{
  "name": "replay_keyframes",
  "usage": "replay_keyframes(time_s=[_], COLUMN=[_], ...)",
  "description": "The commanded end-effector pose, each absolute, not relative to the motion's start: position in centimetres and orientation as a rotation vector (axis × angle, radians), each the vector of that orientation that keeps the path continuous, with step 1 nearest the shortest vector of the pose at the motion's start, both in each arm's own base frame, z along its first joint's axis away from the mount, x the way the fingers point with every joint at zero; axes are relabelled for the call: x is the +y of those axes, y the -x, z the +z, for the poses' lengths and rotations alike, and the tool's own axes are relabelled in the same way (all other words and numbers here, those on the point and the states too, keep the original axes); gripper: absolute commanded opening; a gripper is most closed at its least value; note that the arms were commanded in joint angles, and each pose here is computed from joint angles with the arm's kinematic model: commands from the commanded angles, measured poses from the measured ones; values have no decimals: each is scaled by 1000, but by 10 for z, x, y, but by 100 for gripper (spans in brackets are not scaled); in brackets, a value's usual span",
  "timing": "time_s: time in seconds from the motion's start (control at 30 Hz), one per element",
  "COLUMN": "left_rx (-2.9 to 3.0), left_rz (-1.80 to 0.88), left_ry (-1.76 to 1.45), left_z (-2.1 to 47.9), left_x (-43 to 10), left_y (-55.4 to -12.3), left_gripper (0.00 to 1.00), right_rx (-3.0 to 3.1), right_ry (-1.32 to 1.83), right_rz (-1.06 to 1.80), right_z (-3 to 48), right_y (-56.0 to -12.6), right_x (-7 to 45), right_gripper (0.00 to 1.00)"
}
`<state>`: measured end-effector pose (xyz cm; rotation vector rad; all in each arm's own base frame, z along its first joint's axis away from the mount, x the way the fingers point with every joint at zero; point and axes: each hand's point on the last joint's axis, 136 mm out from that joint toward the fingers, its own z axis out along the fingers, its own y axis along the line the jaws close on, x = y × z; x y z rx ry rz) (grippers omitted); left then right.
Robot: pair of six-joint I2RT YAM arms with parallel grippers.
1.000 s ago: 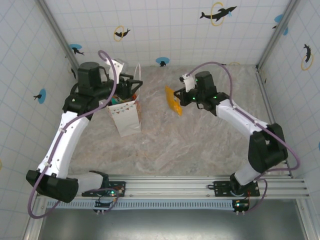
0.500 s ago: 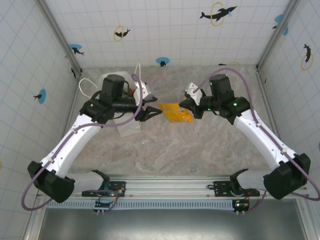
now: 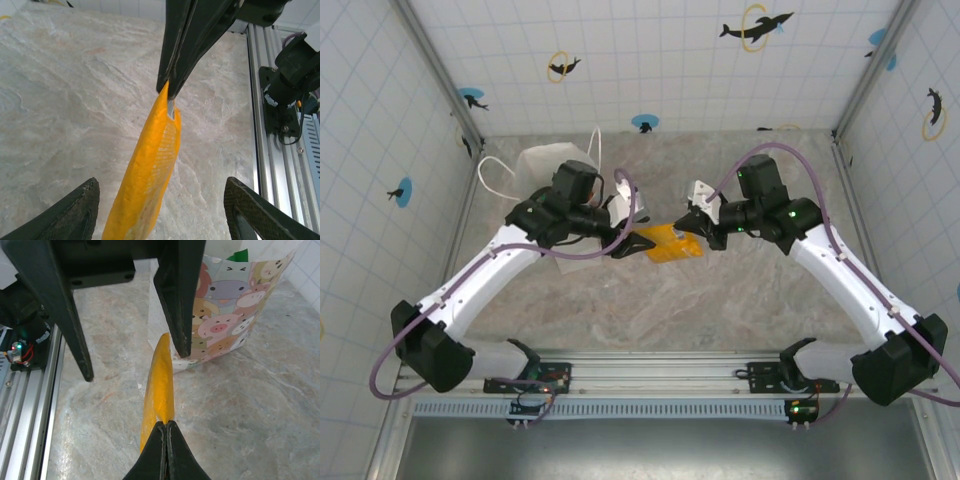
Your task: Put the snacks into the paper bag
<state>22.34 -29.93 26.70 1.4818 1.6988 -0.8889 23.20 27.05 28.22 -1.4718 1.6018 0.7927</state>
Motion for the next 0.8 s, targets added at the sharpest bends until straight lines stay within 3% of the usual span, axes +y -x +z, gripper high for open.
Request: replay_keyframes(time_s=[0.0, 0.4, 0.67, 0.77], left_rx=[1680, 1716, 1719, 1746], left_rz=[-882, -904, -913, -922], left_ry=[-1538, -1610, -1547, -1499], left_z=[257, 243, 259, 268], left_x=[-304, -306, -306, -307], left_y=[-221, -214, -216, -219], left_gripper=[63, 29, 12, 9], right_rx=[1543, 1521, 1518, 1531], right_ry=[1496, 1490, 1456, 1372], right_rz=[845, 879, 860, 832], right_z=[292, 296, 297, 300], right_y=[-218, -217, -219, -225], right_x=[274, 277, 276, 272], right_gripper=[0, 0, 0, 11])
